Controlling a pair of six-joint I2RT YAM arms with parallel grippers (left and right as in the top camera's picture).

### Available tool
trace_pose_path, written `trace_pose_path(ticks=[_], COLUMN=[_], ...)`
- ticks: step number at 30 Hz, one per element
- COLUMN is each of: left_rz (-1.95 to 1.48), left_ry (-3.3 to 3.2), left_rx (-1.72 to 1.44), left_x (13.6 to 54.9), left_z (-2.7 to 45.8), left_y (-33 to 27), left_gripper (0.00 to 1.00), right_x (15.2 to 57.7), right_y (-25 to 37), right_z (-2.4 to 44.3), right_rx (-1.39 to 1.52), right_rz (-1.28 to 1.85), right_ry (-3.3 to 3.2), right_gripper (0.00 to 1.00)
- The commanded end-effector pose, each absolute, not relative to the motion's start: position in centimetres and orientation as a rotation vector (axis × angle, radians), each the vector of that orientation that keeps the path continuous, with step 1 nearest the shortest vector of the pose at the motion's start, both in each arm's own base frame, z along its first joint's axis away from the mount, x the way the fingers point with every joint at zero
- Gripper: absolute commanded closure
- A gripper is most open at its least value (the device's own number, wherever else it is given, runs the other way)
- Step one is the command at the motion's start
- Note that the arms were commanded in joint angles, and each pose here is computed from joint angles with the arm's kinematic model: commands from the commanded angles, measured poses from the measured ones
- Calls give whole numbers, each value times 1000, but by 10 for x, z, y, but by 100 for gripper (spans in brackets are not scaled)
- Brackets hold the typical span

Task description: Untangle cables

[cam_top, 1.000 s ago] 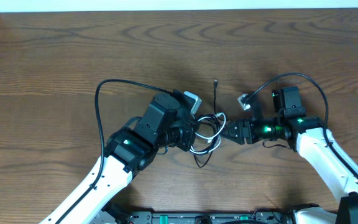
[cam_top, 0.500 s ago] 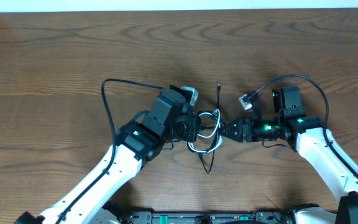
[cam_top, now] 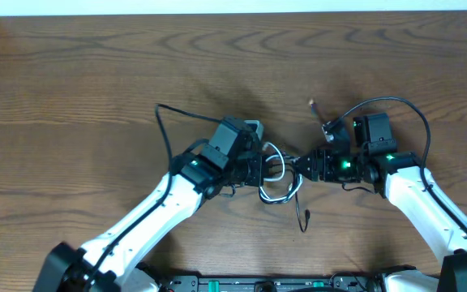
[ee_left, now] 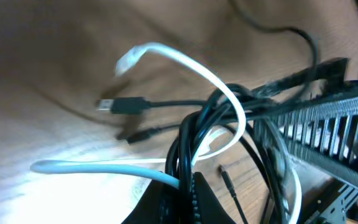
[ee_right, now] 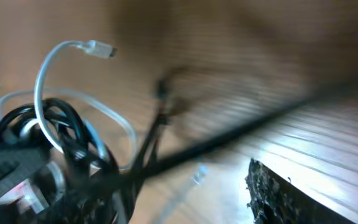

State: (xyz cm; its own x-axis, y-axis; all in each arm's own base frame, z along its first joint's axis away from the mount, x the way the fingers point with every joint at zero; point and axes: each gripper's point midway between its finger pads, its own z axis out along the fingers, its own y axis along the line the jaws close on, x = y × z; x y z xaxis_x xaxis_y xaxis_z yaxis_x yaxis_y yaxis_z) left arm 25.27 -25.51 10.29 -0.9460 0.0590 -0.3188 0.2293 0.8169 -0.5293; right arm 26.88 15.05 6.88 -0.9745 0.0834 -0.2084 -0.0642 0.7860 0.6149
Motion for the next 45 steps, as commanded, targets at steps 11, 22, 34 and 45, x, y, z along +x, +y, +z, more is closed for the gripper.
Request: trace_pose_path(ticks=[11,22,34,45], left_rz=[-867,-715,-584,-587], left_ry=[2817,2713,2655,2656], left_rx=[67,100,212,218], left_x=[263,275,264,265], left_z=[56,55,36,24], left_y=[-272,-279,-306,-312], left_gripper=[93,93,93,93], right_x=[272,249,245,229], right_y=[141,141,113,130], right_z=[85,76,47,39], right_rx=[-56,91,216,256], right_rz=[868,829,438,509], right_ry=[2774,2914,2965,3008], right_gripper=[45,67,66,75])
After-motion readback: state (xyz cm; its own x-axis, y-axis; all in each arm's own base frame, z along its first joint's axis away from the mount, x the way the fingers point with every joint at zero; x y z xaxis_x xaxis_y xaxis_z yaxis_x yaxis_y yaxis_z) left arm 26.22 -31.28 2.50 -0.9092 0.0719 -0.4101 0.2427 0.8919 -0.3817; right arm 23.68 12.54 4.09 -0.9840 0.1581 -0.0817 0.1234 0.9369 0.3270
